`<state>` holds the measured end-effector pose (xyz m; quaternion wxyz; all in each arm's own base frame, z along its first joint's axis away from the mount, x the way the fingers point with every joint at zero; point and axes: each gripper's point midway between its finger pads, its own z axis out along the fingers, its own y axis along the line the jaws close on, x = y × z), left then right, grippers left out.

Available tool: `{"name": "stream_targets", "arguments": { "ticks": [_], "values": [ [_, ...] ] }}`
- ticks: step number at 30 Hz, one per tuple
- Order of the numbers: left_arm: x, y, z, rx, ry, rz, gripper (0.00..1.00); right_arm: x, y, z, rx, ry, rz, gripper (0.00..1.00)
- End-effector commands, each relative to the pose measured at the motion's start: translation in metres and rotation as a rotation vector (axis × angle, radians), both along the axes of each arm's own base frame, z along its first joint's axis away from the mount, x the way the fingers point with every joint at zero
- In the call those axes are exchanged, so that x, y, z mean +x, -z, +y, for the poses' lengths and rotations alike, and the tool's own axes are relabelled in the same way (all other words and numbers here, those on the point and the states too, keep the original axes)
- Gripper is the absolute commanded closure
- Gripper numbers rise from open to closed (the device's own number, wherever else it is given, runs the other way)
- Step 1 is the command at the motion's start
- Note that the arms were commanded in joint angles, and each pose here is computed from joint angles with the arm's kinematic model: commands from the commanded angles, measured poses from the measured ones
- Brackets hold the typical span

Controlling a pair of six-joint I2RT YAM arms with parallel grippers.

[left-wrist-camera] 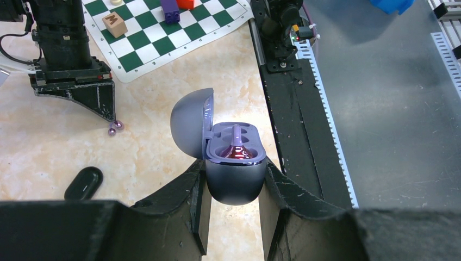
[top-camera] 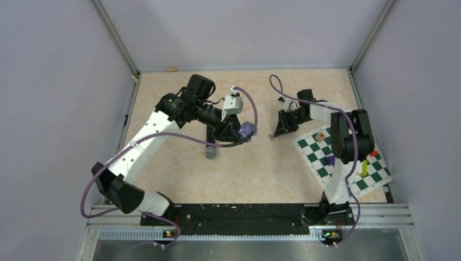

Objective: Insert the wireless bluetooth earbuds into the charging case
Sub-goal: Pick up the right earbud from the center of the board.

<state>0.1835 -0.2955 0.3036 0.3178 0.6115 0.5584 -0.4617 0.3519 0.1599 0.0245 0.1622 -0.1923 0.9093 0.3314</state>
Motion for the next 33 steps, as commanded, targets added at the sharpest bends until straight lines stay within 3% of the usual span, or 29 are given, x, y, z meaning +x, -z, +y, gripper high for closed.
{"name": "stream_targets", "arguments": {
  "ticks": [1,33],
  "values": [
    [-0.003,-0.015,-0.001,-0.056,0.02,-0.042,1.0,-0.001,0.014,-0.004,-0.023,0.01,0.041,0.77],
    [-0.001,-0.015,-0.002,-0.053,0.016,-0.04,1.0,-0.008,0.001,0.019,0.153,0.015,0.108,0.81]
  ]
}}
